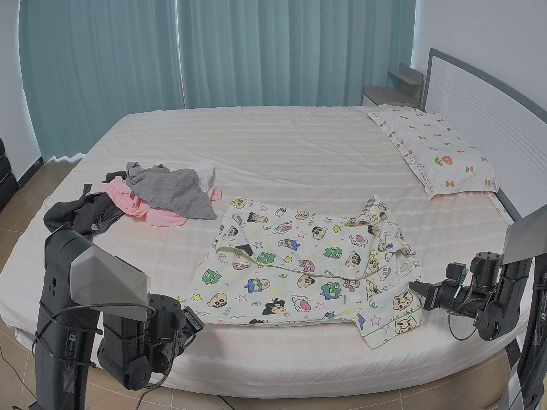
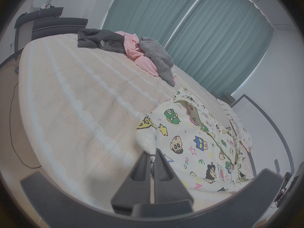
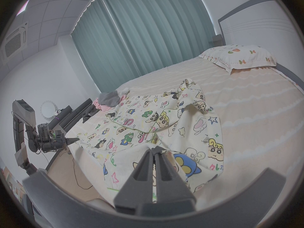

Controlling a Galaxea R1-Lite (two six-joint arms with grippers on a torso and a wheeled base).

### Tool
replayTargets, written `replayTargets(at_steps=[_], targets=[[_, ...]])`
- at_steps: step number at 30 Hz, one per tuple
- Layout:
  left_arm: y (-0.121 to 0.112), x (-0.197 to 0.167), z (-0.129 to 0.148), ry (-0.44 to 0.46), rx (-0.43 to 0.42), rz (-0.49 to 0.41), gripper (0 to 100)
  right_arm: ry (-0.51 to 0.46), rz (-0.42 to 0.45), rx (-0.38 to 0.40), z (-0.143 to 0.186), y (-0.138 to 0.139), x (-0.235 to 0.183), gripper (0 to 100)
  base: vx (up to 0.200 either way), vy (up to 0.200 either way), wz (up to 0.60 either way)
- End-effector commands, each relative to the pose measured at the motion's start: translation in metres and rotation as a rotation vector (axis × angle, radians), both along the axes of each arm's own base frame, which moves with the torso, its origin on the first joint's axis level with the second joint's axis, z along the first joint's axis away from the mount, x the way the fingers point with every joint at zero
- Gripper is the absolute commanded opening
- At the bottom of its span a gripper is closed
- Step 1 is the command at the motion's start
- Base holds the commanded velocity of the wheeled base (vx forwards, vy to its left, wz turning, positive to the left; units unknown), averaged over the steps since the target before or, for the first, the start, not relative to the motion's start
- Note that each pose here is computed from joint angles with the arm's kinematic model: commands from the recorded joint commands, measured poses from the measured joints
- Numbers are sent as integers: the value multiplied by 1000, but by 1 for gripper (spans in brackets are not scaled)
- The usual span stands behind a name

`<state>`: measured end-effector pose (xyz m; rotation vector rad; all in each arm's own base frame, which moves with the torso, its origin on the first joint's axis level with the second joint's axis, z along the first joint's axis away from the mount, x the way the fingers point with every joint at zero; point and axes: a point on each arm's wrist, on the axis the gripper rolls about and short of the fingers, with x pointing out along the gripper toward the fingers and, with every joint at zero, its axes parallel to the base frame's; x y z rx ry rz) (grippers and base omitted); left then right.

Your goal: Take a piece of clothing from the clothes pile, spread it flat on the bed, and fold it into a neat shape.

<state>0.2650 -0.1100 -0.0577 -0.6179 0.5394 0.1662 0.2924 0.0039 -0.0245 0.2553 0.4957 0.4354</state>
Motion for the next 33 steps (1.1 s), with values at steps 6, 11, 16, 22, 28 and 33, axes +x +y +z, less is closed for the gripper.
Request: replayTargets(at_steps=[6, 11, 16, 22, 28, 33], targets=[[-4, 8, -13, -13, 13, 23, 0, 39, -7, 0, -28, -1, 10, 100, 0, 0, 0], [-4, 8, -14, -12, 14, 23, 0, 45, -44, 8, -27, -6, 11, 100, 0, 0, 0], [-4, 8, -14, -12, 14, 23, 0, 51, -89, 54, -17, -15, 7, 100, 0, 0, 0], [-4, 8, -14, -12, 12, 22, 0, 76, -99, 109, -7, -41, -14, 100, 0, 0, 0], [-4, 8, -13, -13, 11, 22, 0, 99, 11, 105, -18, -53, -35, 100, 0, 0, 0], [-3, 9, -13, -15, 9, 27, 0, 100, 107, -7, -36, -48, -45, 100, 0, 0, 0]])
